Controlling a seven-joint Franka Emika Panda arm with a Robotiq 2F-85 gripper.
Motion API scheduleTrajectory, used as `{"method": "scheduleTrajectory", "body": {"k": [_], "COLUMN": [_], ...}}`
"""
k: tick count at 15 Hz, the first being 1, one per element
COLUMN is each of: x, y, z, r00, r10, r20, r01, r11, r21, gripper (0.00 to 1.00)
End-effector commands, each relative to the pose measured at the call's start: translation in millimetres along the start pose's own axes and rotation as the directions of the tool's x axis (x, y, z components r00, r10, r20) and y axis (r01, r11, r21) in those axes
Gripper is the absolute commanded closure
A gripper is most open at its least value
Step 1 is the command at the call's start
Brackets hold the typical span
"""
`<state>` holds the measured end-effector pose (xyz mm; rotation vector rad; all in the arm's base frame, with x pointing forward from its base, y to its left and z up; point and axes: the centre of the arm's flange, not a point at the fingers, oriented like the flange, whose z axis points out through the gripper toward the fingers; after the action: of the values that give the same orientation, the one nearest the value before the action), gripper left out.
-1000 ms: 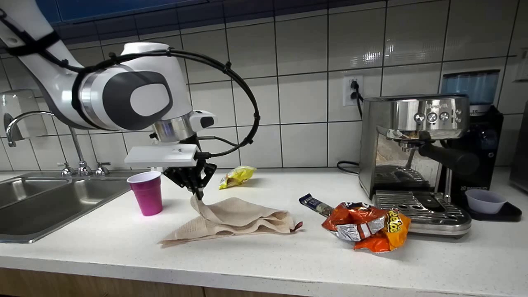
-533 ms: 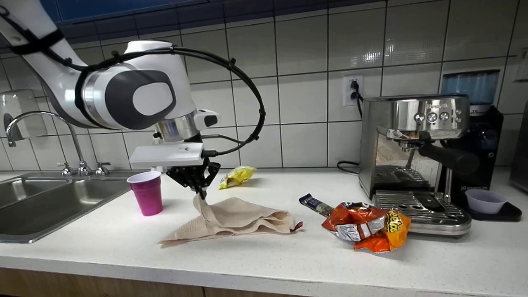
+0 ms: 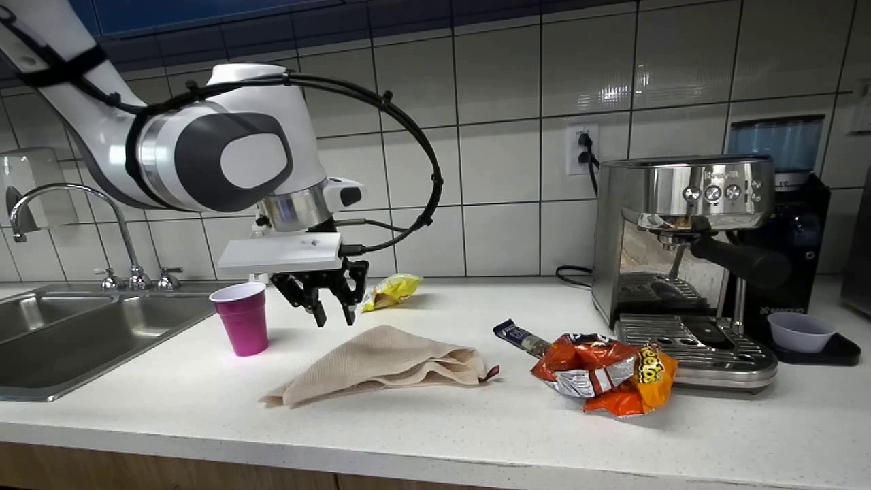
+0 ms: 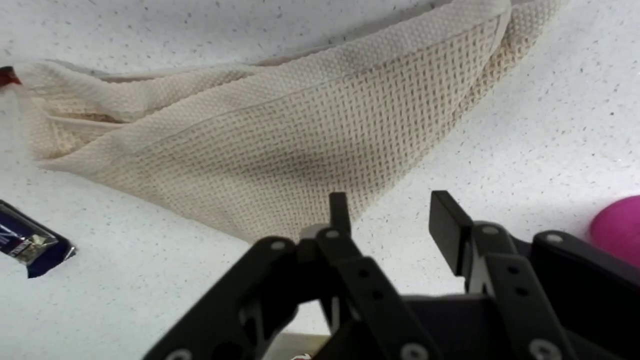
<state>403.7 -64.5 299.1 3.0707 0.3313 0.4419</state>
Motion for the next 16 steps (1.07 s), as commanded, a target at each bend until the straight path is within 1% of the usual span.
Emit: {"method": "scheduleTrajectory", "body": {"k": [1,2,3,4,11,16], "x": [-36.4,-35.8,-35.3,-34.8,-32.5,-28.9], "y": [-11.0,-10.9,-10.7,-10.5,-5.9,-4.5], "z": [-16.8,-17.3,-17.6,-18.1,-21.6,-38.5], "r00": [1.000,1.000,1.000,1.000,1.000,0.999], "r10": [-0.019,-0.019,-0.019,-0.018,-0.011,0.018], "r20": [-0.021,-0.022,-0.022,-0.023,-0.010,0.034], "r01": [0.020,0.019,0.019,0.018,0.011,-0.019], "r11": [1.000,1.000,1.000,1.000,1.000,1.000], "r21": [0.012,0.011,0.011,0.010,0.012,0.009], "gripper": [0.21,0.14,0.05,0.01,0.00,0.00]}}
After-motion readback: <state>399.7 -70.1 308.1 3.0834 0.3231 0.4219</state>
